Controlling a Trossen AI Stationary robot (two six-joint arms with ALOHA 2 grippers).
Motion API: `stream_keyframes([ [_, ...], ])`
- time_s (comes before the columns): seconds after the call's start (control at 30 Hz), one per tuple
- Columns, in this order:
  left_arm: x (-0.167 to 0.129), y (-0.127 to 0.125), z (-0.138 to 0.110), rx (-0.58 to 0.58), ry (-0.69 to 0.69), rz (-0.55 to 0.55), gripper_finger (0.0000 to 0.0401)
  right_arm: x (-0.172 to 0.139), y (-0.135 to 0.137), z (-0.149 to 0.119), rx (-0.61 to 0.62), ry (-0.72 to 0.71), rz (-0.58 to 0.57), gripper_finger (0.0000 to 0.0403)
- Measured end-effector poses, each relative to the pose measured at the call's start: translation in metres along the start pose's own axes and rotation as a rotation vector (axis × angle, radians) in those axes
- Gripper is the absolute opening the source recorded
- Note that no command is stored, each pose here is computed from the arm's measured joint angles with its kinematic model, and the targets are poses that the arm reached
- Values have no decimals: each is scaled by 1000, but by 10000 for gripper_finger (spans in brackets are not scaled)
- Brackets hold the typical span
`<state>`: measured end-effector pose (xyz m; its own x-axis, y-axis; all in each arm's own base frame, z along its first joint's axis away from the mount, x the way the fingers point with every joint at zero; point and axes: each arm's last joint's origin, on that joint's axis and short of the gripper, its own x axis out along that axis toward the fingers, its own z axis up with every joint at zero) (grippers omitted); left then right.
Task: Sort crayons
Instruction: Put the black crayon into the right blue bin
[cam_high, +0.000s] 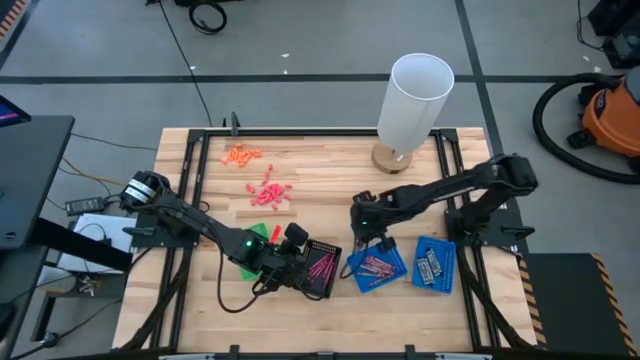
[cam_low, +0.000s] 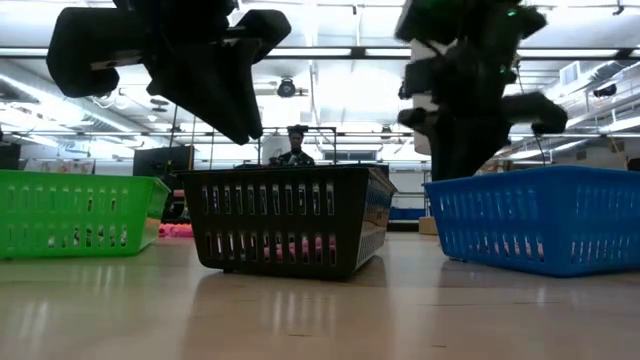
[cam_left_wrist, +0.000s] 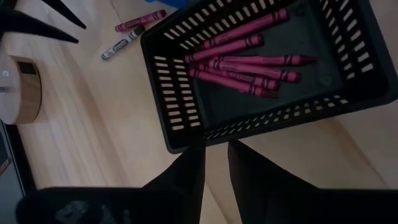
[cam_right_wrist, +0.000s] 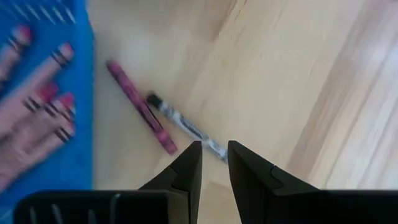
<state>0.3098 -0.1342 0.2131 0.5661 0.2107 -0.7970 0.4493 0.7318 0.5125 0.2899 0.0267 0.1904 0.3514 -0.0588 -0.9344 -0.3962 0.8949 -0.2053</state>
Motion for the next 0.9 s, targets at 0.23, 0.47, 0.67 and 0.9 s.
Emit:
stream_keyframes([
  [0.23,-1,-2,1,2,-6,-3,77,16,-6,18,-203,165,59,99],
  [0.47,-3,-6,2,6,-13,-8,77,39,-11,25,-315,293,111,121],
  [0.67,-5,-14,2,22,-13,-19,77,53,-15,24,-368,343,111,121],
  [0.9,7,-28,-11,21,-13,-21,77,61,-17,24,-423,341,136,111],
])
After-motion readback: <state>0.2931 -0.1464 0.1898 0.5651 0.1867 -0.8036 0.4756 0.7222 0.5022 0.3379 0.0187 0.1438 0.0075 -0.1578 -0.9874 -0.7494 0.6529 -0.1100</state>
